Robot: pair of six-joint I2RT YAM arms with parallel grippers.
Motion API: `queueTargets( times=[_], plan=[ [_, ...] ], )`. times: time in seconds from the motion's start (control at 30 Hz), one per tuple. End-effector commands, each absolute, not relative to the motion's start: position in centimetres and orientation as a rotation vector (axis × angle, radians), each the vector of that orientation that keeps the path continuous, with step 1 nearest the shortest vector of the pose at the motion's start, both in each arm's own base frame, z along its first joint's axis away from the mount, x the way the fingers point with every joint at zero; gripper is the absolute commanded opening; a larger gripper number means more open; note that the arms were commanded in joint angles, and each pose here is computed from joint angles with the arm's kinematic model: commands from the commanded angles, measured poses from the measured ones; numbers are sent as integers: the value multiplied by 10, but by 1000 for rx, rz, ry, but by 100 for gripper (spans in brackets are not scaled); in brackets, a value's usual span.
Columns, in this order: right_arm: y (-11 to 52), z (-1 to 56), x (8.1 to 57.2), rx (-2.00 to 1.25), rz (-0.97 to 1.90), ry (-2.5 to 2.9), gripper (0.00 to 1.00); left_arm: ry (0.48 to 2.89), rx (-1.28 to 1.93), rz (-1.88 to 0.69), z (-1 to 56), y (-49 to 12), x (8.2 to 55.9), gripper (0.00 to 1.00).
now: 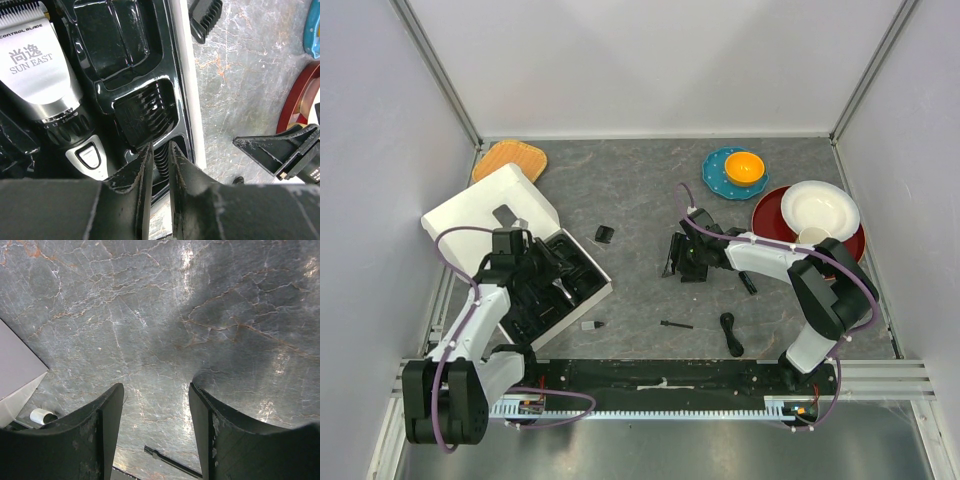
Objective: Sort the hair-cutting tools
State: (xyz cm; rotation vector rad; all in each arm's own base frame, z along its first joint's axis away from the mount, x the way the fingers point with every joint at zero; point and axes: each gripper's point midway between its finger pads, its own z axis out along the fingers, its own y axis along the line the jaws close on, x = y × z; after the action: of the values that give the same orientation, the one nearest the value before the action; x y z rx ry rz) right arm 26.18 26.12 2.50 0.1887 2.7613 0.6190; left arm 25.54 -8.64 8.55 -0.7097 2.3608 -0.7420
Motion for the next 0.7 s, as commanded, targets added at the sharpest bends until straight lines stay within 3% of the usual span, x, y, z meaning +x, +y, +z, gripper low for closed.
queueTargets(
  times=[0.0,0.67],
  plan=[
    [242,-7,242,173,481,2858,63,2327,-652,-764,95,-89,272,24],
    [244,-7,246,181,488,2853,62,2375,-697,-720,67,-85,274,24]
  ],
)
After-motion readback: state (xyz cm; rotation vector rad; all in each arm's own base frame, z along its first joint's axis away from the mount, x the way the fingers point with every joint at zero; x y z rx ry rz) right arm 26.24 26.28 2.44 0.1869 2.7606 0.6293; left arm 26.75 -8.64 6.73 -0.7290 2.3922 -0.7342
